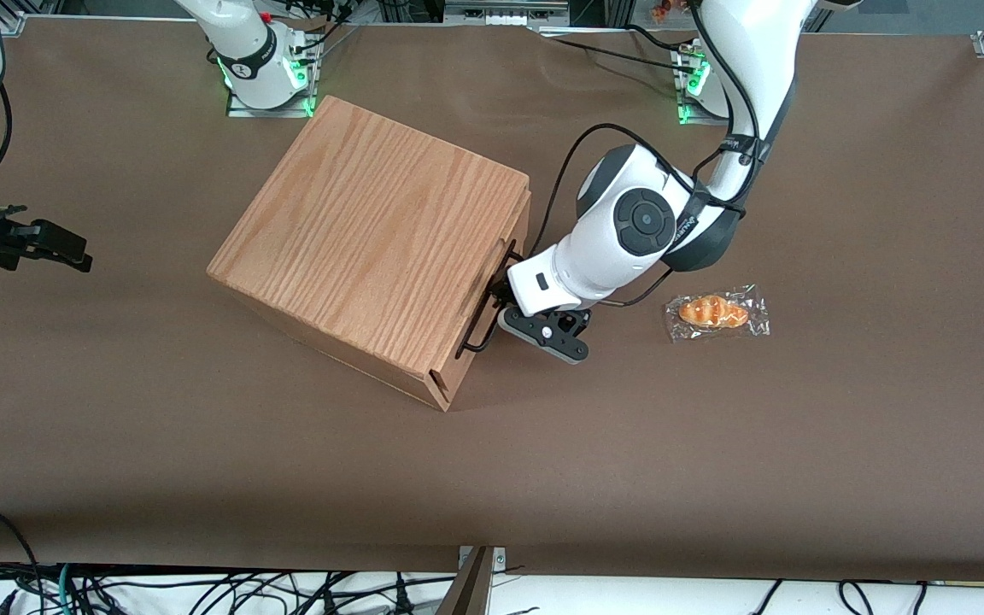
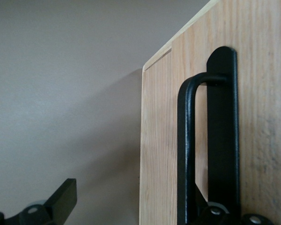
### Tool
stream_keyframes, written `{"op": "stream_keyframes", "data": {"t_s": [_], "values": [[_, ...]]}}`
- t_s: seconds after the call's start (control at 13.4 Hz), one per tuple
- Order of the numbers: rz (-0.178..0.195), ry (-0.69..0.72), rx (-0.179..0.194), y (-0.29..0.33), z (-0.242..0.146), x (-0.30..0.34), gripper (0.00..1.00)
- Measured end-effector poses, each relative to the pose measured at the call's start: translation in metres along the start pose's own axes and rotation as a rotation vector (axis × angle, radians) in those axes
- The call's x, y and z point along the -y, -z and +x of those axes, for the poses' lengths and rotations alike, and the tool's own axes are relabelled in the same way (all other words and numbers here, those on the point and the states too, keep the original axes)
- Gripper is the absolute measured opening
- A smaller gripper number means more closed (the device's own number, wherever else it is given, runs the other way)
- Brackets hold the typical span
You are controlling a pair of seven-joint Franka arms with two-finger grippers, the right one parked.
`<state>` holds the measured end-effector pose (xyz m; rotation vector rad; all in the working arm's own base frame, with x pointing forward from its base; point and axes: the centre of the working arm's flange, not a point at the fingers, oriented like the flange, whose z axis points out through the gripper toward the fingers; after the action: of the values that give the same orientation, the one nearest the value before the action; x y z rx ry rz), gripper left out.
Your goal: Open top drawer with left arm
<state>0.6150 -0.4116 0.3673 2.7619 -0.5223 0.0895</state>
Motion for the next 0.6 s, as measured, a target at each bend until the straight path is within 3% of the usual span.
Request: {"op": "stream_keyframes", "data": {"t_s": [0.6], "values": [[0.031,-0.013,0.014,0.018,0.007,0.052,1.00]]}}
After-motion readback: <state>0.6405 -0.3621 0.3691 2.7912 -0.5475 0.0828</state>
